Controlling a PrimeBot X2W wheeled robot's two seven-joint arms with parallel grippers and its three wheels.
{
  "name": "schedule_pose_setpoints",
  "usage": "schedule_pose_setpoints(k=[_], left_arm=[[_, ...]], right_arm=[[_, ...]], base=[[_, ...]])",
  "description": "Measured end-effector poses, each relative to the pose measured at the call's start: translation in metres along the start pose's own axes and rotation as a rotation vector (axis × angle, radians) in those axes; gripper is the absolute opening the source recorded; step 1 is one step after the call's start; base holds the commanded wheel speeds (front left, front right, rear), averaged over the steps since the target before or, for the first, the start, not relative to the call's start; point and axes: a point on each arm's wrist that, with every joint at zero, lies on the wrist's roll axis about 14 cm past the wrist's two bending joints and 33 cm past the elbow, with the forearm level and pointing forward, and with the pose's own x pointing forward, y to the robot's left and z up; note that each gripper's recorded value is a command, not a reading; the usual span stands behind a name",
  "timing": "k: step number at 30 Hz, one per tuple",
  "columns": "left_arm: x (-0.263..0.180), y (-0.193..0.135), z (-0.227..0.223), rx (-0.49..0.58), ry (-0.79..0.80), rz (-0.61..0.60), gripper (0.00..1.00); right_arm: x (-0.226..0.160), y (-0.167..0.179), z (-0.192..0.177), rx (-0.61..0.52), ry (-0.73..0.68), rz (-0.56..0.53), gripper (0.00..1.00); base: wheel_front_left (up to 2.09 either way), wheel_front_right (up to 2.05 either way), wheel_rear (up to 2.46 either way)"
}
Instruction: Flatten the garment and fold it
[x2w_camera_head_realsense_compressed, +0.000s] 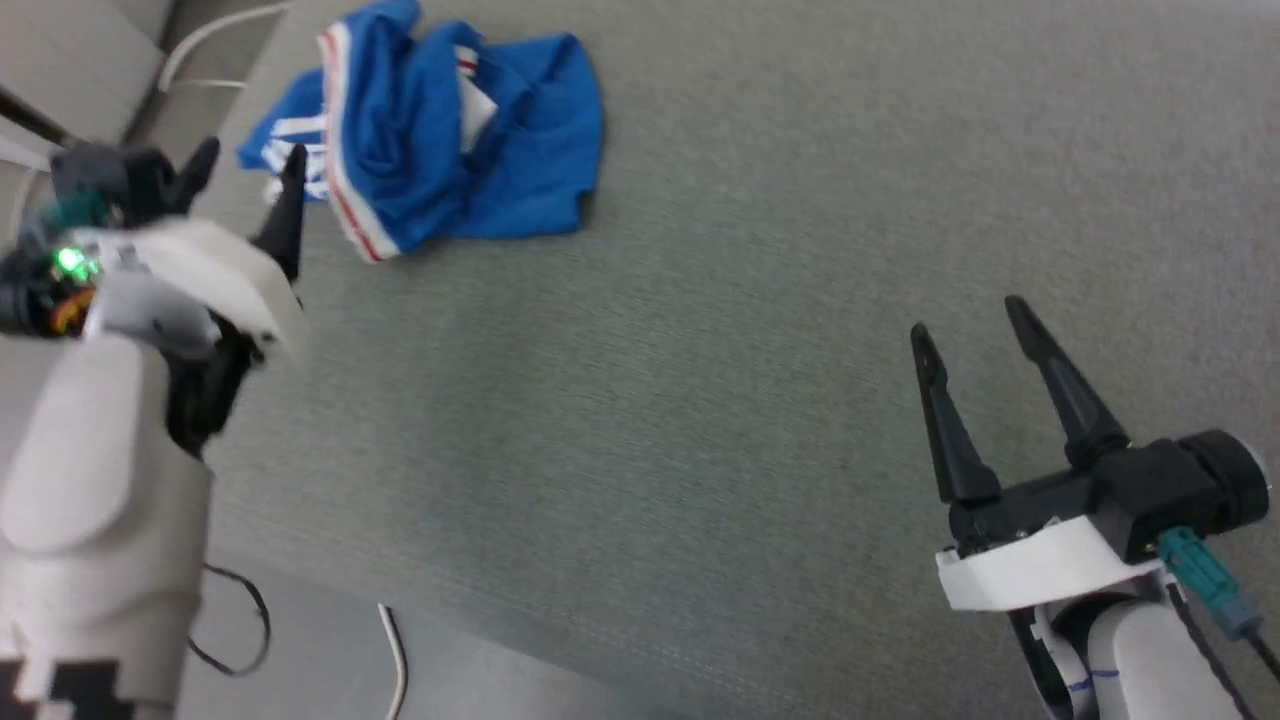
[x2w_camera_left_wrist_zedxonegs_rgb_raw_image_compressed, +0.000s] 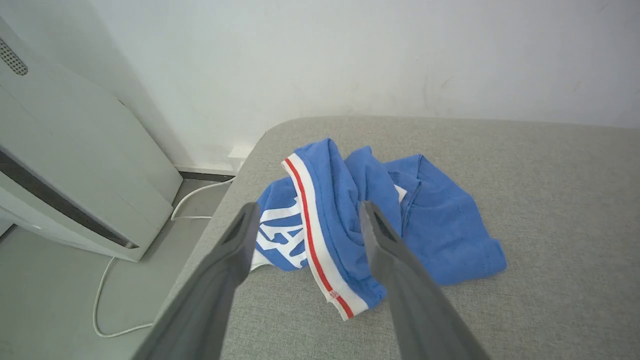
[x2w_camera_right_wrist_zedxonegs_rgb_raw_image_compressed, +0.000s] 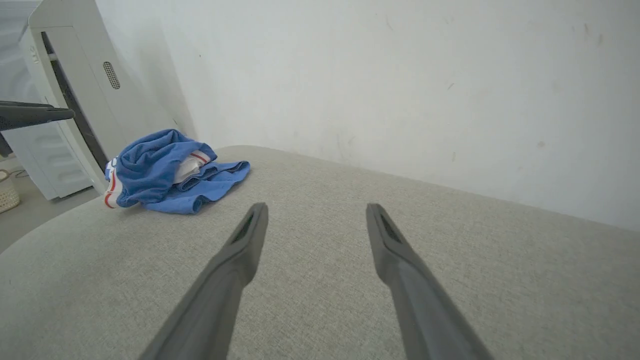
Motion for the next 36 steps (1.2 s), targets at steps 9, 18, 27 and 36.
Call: schedule_pose_setpoints(k=[9,18,27,36], left_arm=[[0.082,-0.027,-0.032,0.108,0.333,-0.124,1.0],[0.087,-0.062,-0.12,0.115,0.81,-0.248,1.0],[0.09,-0.064,-0.123,0.016,0.848,-0.278,0.0],[0.093,-0.057,-0.063,-0.071,0.527,-0.253,0.0]], right_arm=[[-0.004,-0.048,-0.017,0.003,0.019,-0.115,1.0],[-0.023,-0.081,-0.047,0.005,0.093,-0.21,1.0],[-0.039,-0.097,-0.057,-0.007,0.128,-0.263,1.0],[-0.048,-0.1,-0.031,-0.035,0.083,-0.291,1.0]], base=[[0.0,0.0,0.0],[0.0,0.0,0.0],[0.0,0.0,0.0],[0.0,0.0,0.0]])
